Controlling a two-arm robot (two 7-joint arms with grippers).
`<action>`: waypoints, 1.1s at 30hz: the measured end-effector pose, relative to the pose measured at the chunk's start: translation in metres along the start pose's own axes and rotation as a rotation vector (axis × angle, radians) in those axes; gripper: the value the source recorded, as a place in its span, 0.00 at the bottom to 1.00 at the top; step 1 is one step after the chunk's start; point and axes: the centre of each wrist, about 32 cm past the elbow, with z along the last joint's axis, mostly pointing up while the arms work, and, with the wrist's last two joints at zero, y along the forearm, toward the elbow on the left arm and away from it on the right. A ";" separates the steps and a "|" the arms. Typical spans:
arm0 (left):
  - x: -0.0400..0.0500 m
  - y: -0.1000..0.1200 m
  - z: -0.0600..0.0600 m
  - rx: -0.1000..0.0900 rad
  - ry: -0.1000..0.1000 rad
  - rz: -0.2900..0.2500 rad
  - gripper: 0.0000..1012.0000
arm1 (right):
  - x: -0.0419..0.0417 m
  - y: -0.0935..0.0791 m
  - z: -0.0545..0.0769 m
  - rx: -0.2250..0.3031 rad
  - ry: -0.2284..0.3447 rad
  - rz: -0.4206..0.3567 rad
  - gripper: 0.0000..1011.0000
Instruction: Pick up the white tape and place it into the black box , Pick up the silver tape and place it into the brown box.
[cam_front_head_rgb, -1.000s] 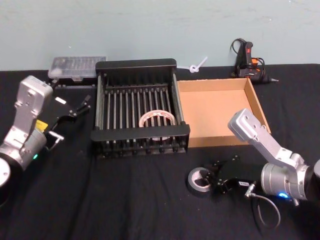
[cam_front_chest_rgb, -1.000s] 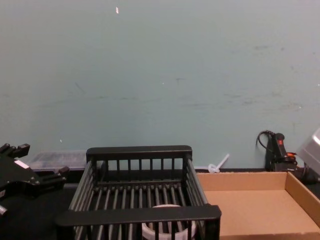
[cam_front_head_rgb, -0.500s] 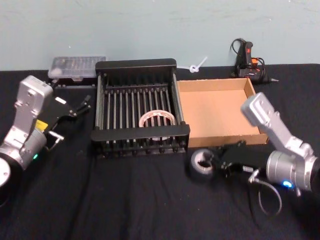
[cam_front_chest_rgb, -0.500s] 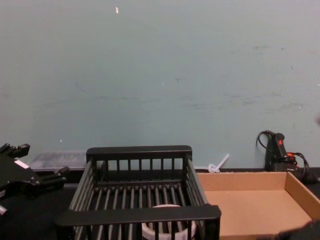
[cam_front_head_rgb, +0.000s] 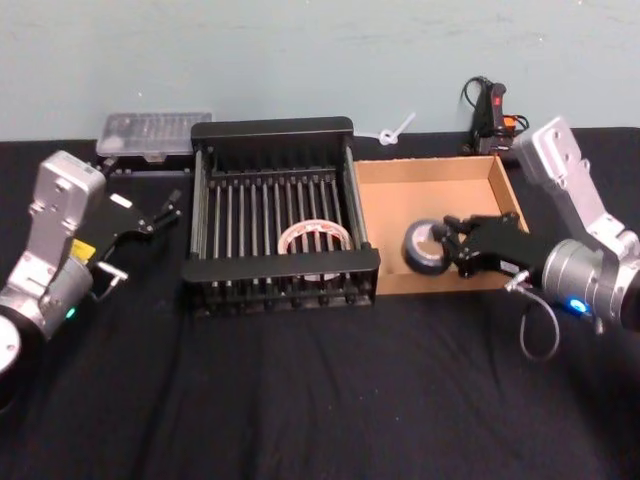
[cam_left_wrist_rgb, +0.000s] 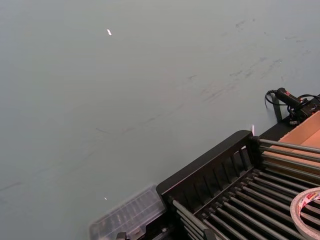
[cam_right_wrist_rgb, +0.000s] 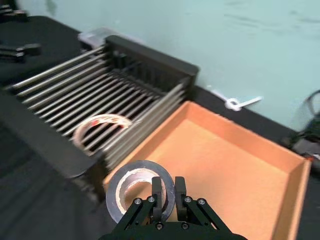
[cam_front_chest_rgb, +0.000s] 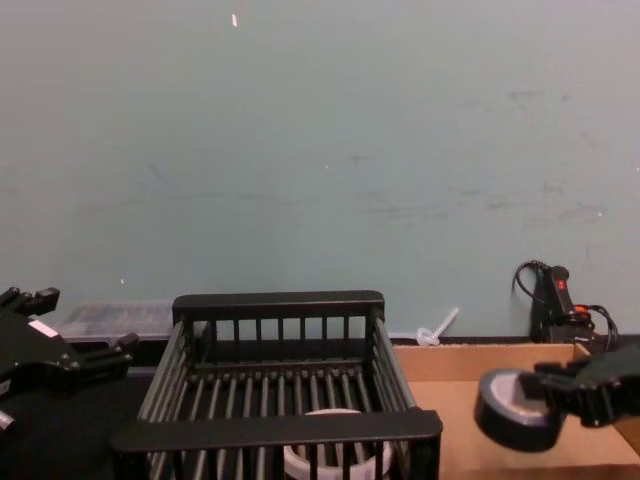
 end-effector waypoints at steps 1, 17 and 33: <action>0.0000 0.000 0.000 0.000 0.000 0.000 0.99 | 0.0015 0.001 0.001 0.001 0.000 -0.011 0.16; 0.0000 0.000 0.000 0.000 0.000 0.000 0.99 | 0.0220 0.026 0.004 -0.011 0.019 -0.111 0.16; 0.0000 0.000 0.000 0.000 0.000 0.000 0.99 | 0.0218 0.026 0.004 -0.011 0.016 -0.110 0.18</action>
